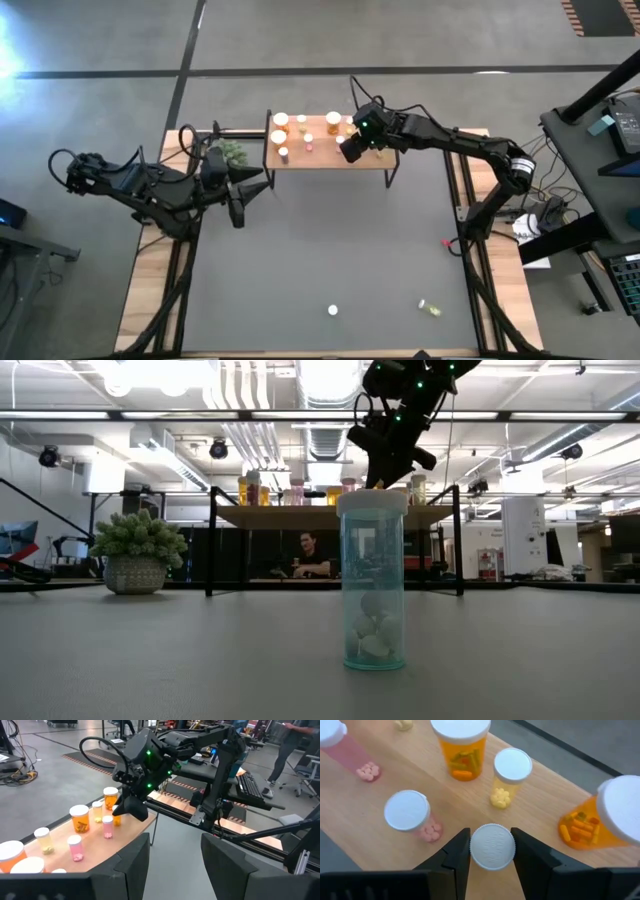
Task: Pick and place medicine bottles onto shelf by color
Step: Put the small orange pill bottle on the shelf
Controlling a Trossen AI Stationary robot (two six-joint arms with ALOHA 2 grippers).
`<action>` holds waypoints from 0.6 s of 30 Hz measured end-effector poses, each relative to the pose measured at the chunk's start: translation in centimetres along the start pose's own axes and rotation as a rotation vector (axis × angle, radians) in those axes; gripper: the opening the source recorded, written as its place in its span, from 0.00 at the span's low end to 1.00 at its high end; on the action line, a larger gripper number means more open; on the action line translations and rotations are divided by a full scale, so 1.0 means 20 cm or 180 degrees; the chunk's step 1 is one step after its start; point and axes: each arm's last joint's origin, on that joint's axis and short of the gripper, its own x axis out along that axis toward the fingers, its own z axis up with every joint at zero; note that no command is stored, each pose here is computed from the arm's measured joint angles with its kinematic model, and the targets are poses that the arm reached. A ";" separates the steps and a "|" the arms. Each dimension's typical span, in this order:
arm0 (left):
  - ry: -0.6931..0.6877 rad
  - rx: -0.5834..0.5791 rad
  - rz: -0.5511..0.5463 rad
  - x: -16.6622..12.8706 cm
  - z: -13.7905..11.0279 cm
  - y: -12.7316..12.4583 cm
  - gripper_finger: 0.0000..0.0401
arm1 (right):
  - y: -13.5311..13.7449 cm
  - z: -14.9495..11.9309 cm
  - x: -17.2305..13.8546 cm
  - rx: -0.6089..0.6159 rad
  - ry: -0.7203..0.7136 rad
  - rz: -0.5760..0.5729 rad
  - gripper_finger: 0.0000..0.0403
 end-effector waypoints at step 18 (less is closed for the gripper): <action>0.0001 0.0003 0.0000 0.00 0.00 0.00 0.40 | 0.00 0.01 0.00 0.0013 -0.0069 0.0029 0.43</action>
